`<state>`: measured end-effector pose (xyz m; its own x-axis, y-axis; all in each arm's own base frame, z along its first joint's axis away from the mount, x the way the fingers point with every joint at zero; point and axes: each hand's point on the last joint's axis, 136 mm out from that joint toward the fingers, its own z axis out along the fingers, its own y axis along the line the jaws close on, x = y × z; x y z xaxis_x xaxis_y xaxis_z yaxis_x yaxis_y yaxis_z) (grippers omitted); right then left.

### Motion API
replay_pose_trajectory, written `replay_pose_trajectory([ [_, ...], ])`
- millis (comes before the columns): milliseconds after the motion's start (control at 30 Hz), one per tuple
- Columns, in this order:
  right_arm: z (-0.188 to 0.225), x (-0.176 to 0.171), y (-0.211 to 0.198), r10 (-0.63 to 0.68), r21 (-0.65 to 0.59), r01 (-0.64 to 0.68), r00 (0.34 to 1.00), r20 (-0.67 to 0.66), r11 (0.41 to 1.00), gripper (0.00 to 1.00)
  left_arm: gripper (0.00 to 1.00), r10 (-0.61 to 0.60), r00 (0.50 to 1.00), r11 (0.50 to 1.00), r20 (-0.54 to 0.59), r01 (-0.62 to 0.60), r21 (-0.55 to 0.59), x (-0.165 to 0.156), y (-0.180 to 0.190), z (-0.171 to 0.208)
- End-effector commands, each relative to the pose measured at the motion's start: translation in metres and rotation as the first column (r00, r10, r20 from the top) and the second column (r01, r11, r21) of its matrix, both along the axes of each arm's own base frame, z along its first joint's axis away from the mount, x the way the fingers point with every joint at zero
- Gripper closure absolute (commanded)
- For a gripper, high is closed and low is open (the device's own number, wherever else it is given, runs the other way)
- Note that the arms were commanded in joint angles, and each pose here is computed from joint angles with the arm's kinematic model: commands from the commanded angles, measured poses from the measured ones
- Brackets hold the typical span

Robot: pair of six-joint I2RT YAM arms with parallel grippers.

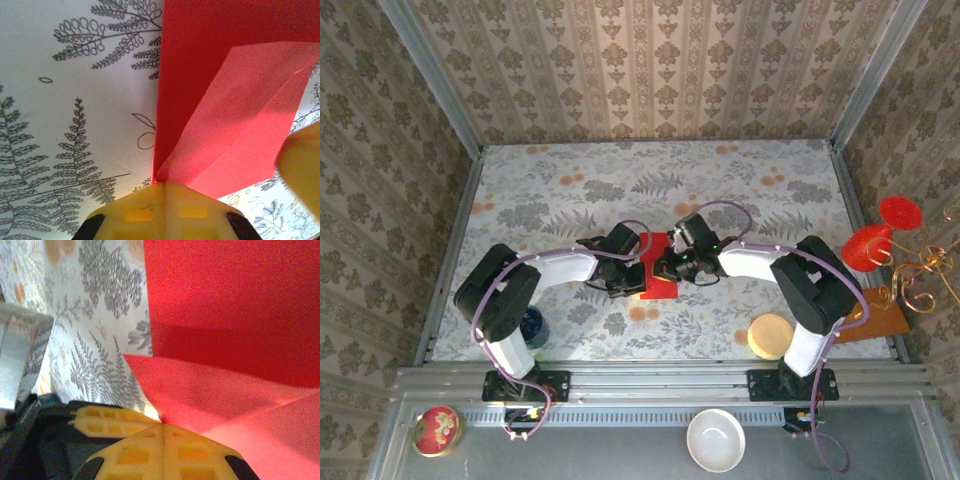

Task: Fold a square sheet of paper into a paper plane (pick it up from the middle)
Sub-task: Fold the triangle a second time at the center of the table.

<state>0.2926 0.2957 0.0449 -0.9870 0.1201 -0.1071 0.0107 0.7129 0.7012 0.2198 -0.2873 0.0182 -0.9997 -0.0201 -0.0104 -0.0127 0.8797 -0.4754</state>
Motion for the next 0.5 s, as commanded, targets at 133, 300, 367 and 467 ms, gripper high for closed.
replay_pose_trajectory([
  [133,-0.014,-0.013,0.014,0.075,0.013,-0.074,0.996,-0.048,0.997,0.98,1.00,0.024,0.997,0.992,-0.073,-0.015,0.123,-0.022,0.027,-0.023],
  [300,-0.029,-0.012,0.011,0.059,-0.030,-0.061,0.995,-0.079,0.998,0.99,1.00,0.020,0.997,0.994,-0.073,-0.011,0.111,-0.022,0.025,-0.020],
  [367,-0.038,-0.013,0.006,0.043,-0.065,-0.049,0.994,-0.096,0.997,0.99,1.00,0.020,0.998,0.995,-0.066,-0.013,0.104,-0.021,0.025,-0.017],
  [467,-0.050,-0.016,0.000,0.025,-0.104,-0.038,0.992,-0.125,0.994,0.99,1.00,0.013,0.999,0.998,-0.041,-0.010,0.069,-0.017,0.019,-0.007],
])
